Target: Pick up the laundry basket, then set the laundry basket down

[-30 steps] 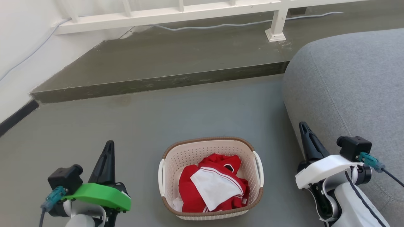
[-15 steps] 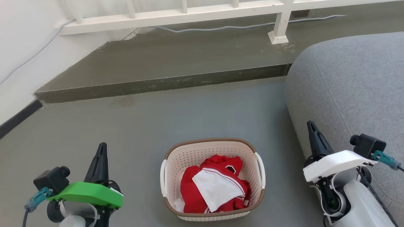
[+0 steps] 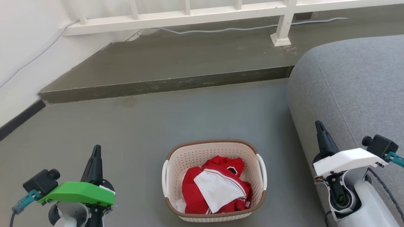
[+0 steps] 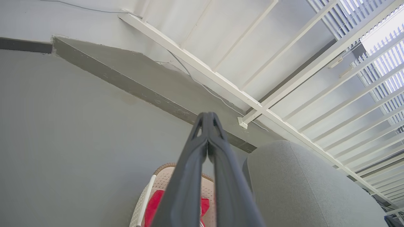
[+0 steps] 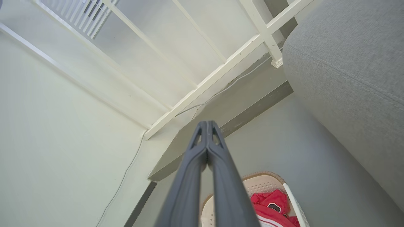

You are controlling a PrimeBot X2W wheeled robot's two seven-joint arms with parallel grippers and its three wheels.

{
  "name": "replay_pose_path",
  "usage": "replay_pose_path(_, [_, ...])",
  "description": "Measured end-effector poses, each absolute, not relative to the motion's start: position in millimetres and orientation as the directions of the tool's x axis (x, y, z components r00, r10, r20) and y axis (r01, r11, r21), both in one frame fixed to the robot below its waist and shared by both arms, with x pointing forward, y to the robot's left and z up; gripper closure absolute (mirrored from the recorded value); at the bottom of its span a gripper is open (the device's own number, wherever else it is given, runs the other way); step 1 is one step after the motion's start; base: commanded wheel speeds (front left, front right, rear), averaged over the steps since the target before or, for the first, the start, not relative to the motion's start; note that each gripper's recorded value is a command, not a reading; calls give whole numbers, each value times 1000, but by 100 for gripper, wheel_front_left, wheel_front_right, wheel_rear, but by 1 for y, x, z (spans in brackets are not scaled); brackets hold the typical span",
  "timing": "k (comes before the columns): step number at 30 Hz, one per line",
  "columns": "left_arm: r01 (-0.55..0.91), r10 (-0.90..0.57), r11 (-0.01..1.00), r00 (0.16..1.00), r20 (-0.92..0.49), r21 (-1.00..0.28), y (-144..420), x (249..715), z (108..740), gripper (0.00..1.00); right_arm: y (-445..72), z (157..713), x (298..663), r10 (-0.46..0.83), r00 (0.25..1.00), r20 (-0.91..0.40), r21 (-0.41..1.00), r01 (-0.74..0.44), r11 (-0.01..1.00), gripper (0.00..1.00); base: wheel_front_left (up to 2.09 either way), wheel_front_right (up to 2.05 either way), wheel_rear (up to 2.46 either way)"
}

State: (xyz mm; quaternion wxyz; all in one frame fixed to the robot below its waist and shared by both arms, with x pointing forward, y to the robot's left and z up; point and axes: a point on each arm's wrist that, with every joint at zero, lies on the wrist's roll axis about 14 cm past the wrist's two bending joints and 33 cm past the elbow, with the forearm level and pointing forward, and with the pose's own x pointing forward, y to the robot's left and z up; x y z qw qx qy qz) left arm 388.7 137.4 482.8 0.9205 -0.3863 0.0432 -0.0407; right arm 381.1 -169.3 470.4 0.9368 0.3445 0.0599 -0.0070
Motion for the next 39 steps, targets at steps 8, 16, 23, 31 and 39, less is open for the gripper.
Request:
replay_pose_path(8, [8,-93,630,994,-64,-777,144,388,481,100,-174,470,381,19,991,-130,723,82,686,100,0,0,0])
replay_pose_path(16, [-27,-75,543,994,-81,-839,152,387,480,100,-179,471,382,10,991,-135,799,103,593,100,0,0,0])
replay_pose_path(23, [-50,-67,465,994,-92,-884,157,385,478,100,-183,473,383,2,991,-134,858,115,501,100,0,0,0])
replay_pose_path(31, [-72,-54,374,994,-99,-925,164,384,478,100,-187,475,384,-1,991,-131,907,120,404,100,0,0,0])
replay_pose_path(39, [-84,-49,287,994,-102,-954,169,383,478,100,-192,477,383,-6,993,-121,944,117,308,100,0,0,0])
